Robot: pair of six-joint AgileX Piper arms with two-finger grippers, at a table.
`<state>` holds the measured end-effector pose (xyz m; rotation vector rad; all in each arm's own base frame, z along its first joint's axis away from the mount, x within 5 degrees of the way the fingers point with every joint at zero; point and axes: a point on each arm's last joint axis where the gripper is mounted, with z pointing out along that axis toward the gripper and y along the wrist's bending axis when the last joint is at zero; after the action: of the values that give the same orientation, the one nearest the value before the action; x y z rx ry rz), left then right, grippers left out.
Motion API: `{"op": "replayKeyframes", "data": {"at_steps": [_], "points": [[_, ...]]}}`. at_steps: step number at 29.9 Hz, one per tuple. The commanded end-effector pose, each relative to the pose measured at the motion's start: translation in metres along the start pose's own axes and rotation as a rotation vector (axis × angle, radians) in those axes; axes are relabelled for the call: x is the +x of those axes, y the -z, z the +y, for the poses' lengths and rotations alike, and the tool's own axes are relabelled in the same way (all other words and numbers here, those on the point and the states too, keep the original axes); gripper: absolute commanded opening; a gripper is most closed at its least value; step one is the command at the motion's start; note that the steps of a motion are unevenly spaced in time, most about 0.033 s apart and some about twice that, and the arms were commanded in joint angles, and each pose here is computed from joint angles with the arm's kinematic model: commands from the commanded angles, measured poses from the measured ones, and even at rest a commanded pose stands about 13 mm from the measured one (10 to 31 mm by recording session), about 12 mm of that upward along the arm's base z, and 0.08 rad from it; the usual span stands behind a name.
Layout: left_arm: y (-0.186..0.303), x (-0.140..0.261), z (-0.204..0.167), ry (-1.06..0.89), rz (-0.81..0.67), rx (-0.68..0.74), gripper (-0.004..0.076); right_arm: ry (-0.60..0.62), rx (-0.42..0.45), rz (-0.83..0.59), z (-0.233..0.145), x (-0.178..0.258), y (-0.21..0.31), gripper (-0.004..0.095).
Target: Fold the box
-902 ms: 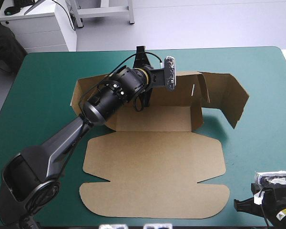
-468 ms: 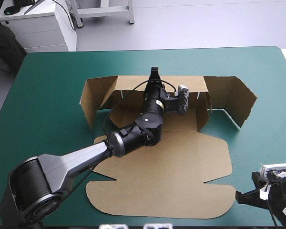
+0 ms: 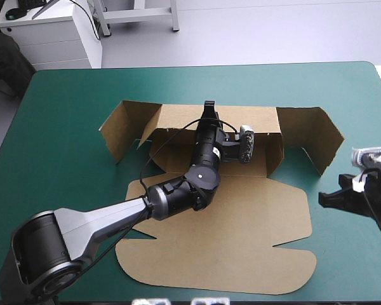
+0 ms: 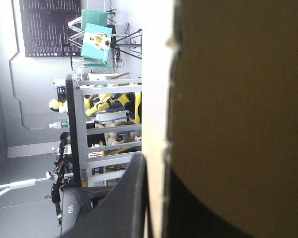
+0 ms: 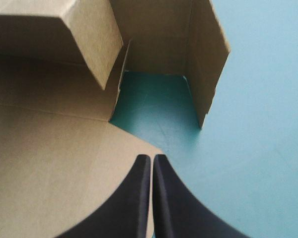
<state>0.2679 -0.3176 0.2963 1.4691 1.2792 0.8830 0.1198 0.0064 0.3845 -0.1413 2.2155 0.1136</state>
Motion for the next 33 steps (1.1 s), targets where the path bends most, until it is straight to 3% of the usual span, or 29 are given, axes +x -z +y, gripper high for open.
{"op": "replayKeyframes", "data": {"at_steps": [1, 14, 18, 33], "points": [[0.016, 0.001, 0.028, 0.04, -0.026, -0.081, -0.0008, 0.024, -0.002, -0.106, -0.004, -0.041, -0.001, 0.0], [0.016, 0.001, 0.028, 0.04, -0.026, -0.081, -0.0008, -0.003, -0.076, -0.115, -0.019, -0.135, -0.043, 0.0], [0.016, 0.001, 0.028, 0.045, -0.03, -0.074, -0.0008, -0.035, -0.136, -0.093, -0.023, -0.158, -0.068, 0.0], [0.017, -0.001, 0.031, 0.003, -0.047, -0.113, -0.0008, -0.11, -0.209, 0.046, -0.043, -0.194, -0.158, 0.0]]}}
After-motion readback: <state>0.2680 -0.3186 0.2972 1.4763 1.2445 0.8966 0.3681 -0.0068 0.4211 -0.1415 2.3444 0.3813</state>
